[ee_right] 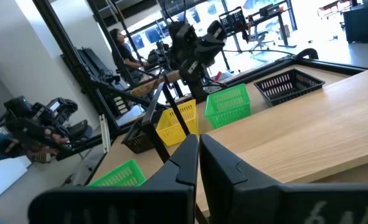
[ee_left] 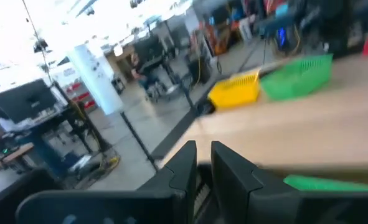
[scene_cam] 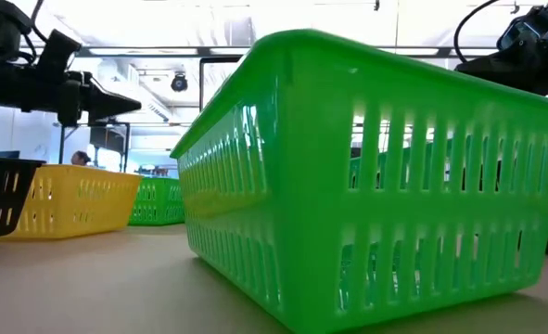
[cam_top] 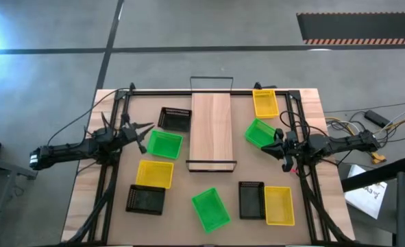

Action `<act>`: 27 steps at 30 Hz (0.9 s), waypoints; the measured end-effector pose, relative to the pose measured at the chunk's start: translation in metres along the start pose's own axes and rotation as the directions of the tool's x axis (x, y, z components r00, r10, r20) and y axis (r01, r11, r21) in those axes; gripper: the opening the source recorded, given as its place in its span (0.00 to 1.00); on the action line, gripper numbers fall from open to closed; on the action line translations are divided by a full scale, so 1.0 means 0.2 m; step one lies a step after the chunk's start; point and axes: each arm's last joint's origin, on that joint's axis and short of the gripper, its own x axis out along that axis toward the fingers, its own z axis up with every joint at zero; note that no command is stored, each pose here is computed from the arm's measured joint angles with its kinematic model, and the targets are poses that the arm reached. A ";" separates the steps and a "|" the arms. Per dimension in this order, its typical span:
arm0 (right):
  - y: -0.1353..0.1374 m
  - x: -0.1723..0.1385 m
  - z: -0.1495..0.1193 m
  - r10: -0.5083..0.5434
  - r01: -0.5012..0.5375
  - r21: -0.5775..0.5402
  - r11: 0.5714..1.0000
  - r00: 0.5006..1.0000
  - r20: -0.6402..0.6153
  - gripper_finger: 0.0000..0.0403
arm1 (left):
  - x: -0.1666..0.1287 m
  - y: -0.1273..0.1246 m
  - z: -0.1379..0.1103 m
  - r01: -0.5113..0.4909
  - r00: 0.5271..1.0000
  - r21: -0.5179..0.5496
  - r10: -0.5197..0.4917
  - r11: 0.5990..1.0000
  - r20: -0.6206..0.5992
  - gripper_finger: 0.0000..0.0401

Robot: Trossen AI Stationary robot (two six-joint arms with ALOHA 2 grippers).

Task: Stack baskets on shelf by color
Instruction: Put the top black bin on the shelf

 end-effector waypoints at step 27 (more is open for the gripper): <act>0.00 0.00 0.00 0.000 0.000 0.000 1.000 1.000 0.000 0.02 | 0.26 0.19 0.67 0.309 0.859 -0.709 0.133 0.634 0.494 0.08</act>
